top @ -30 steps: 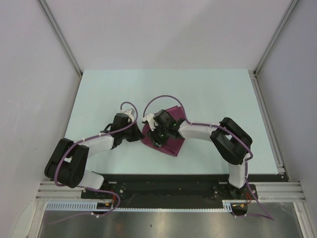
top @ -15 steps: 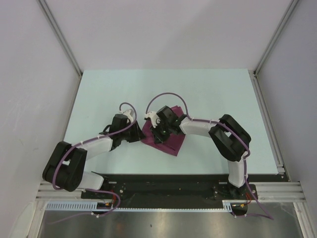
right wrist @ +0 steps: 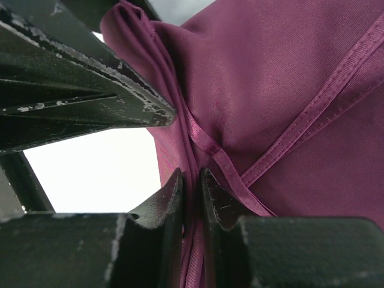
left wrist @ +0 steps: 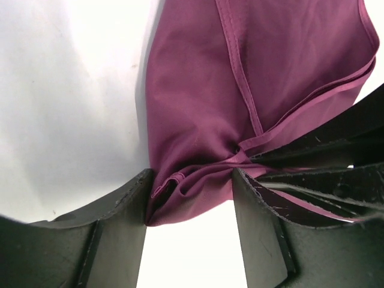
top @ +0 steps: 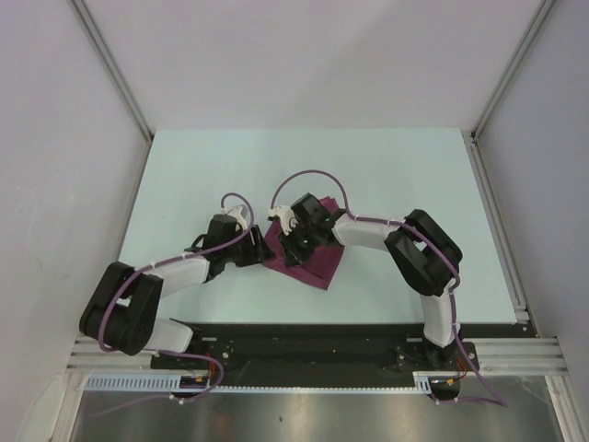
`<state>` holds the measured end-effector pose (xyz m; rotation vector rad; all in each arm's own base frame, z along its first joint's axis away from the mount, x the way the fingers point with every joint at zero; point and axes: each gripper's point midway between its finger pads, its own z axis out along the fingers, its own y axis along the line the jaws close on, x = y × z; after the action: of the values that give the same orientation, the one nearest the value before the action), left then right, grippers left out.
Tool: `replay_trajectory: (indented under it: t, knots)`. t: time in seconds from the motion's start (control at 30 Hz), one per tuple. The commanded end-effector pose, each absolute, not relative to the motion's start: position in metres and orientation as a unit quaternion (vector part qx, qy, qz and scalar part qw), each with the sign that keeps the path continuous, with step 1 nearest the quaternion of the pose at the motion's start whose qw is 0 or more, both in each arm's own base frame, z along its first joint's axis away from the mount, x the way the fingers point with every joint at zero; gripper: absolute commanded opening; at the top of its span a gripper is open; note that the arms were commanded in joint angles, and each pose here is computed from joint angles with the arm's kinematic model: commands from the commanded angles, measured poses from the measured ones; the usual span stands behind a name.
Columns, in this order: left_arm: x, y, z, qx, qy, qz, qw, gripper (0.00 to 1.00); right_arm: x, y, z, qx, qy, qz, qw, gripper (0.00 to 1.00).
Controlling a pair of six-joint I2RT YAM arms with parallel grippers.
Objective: Fold the napkin, place the utensils inside, and roll it up
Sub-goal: Roll the napkin with the utensil
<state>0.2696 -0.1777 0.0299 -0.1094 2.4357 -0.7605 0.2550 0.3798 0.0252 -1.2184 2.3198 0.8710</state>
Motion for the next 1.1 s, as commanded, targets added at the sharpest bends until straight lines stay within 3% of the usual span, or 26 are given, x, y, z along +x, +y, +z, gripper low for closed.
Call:
replay_trajectory:
  t: [0.0, 0.2, 0.37, 0.47, 0.57, 0.63, 0.77, 1.07]
  knots:
    - [0.280, -0.177, 0.030, -0.036, 0.908, -0.282, 0.307, 0.61, 0.247, 0.372, 0.002, -0.439, 0.832, 0.303, 0.151, 0.18]
    - [0.288, -0.181, 0.030, -0.033, 0.904, -0.288, 0.314, 0.56, 0.245, 0.370, 0.004, -0.444, 0.829, 0.306, 0.148, 0.20]
    - [0.289, -0.183, 0.026, -0.032, 0.906, -0.288, 0.308, 0.35, 0.251, 0.371, 0.017, -0.447, 0.827, 0.300, 0.163, 0.25]
    - [0.288, -0.183, 0.024, -0.032, 0.907, -0.288, 0.305, 0.23, 0.255, 0.371, 0.020, -0.444, 0.831, 0.291, 0.166, 0.23]
    - [0.287, -0.183, 0.025, -0.031, 0.907, -0.289, 0.305, 0.23, 0.254, 0.370, 0.016, -0.443, 0.834, 0.288, 0.157, 0.23]
    - [0.288, -0.184, 0.027, -0.030, 0.906, -0.291, 0.306, 0.24, 0.254, 0.367, 0.011, -0.439, 0.839, 0.282, 0.153, 0.28]
    - [0.290, -0.183, 0.027, -0.027, 0.908, -0.286, 0.306, 0.15, 0.253, 0.366, 0.023, -0.435, 0.838, 0.285, 0.165, 0.50]
    - [0.291, -0.181, 0.028, -0.031, 0.914, -0.276, 0.296, 0.09, 0.260, 0.383, 0.065, -0.465, 0.816, 0.224, 0.259, 0.64]
